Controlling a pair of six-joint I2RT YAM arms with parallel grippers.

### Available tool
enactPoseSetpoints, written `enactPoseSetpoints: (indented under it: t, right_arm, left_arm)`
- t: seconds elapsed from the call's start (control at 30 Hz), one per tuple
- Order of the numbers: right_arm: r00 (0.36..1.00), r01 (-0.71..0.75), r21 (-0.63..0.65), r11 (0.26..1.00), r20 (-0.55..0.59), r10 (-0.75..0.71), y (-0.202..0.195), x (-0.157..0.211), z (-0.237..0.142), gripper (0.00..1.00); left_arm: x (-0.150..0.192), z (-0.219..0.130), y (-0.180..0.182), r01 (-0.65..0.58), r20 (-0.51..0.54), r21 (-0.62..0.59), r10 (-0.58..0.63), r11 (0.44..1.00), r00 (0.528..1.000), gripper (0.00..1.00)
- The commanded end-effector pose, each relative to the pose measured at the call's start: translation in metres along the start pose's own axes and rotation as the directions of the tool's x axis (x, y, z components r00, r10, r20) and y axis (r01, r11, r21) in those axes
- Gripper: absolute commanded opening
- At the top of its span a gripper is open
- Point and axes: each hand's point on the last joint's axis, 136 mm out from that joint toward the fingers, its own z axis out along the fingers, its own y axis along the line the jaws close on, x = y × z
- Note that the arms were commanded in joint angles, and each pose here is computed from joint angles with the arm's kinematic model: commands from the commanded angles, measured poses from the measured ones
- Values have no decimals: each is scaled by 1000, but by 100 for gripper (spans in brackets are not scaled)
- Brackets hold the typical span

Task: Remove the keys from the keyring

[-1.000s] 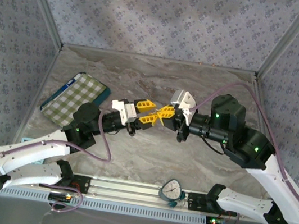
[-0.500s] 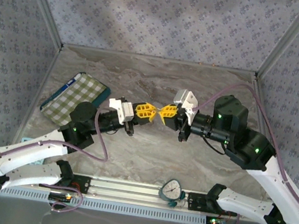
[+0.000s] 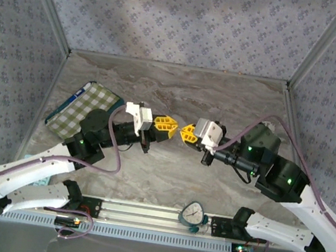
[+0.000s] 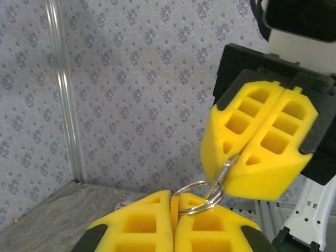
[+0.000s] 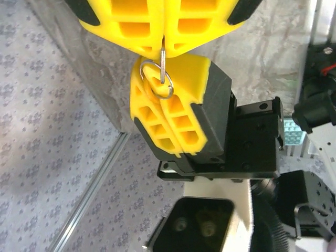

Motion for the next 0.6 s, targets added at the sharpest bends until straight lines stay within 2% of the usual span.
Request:
enactPoseSetpoints:
  t: [0.0, 0.2, 0.57]
  right_arm:
    - [985, 170, -46, 984, 14, -170, 21, 2, -12, 0]
    - [934, 356, -59, 933, 39, -354, 42, -2, -15, 0]
    - [857, 497, -240, 834, -15, -515, 86, 18, -7, 0]
  left_arm:
    - [-38, -2, 22, 37, 83, -90, -30, 995, 996, 0]
    - [-41, -4, 31, 100, 97, -95, -90, 991, 991, 0]
    - [-47, -5, 40, 178, 93, -87, -170, 980, 981, 0]
